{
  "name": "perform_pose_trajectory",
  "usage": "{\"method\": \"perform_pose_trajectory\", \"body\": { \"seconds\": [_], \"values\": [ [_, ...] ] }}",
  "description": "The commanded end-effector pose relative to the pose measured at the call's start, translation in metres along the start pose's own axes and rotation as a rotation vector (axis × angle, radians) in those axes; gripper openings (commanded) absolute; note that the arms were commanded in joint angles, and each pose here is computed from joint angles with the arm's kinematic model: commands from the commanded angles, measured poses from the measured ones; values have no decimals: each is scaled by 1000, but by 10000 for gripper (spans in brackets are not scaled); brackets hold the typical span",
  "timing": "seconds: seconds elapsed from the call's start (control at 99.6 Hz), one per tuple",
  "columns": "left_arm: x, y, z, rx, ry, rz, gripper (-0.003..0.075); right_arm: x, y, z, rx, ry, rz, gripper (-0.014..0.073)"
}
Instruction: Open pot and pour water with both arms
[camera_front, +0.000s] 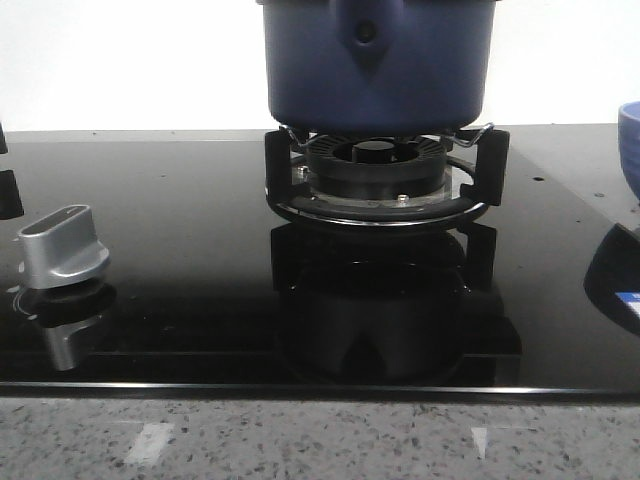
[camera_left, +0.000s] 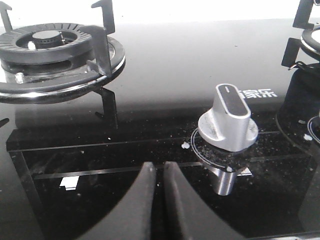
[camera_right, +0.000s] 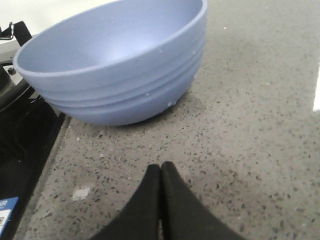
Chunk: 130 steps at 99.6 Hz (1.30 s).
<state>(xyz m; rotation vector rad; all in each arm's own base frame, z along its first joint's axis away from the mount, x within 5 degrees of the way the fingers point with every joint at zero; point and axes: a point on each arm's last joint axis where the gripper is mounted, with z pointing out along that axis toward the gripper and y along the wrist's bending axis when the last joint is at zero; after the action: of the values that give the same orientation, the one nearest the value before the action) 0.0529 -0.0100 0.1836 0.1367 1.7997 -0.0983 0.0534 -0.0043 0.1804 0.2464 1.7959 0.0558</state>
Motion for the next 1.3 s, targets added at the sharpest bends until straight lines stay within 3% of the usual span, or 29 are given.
{"method": "perform_pose_trajectory", "body": {
  "seconds": [0.0,0.04,0.161,0.331,0.472,0.662,0.783,0.944,1.205,1.295],
  "values": [
    [4,1,1,-14,-52,4,-20,-2,-3,1,24,-93,-121,-74],
    [2,2,1,-24,-67,26,-20,-7,-3,0,29,-147,-173,-74],
    [-4,4,0,-45,-139,52,-20,-17,0,-2,8,-269,-177,-74],
    [-15,4,-2,-39,-261,-90,-20,-28,3,-6,-15,-392,-173,-74],
    [-19,6,-3,-41,-316,-158,-20,-36,2,-9,-48,-484,28,-74],
    [-25,11,-6,28,-395,-775,-20,-37,-1,-10,-69,-486,281,-74],
    [-25,11,-6,62,-387,-1000,-20,-49,-1,-16,-104,-510,483,-74],
    [-50,2,-17,147,-377,-847,-20,-81,14,-35,-192,-461,455,-74],
    [-121,-14,-42,202,-302,-303,-20,-134,42,-60,-229,-152,58,-74],
    [-142,-18,-43,222,-268,-142,-18,-146,47,-62,-242,-73,-20,-74]
  ]
}}
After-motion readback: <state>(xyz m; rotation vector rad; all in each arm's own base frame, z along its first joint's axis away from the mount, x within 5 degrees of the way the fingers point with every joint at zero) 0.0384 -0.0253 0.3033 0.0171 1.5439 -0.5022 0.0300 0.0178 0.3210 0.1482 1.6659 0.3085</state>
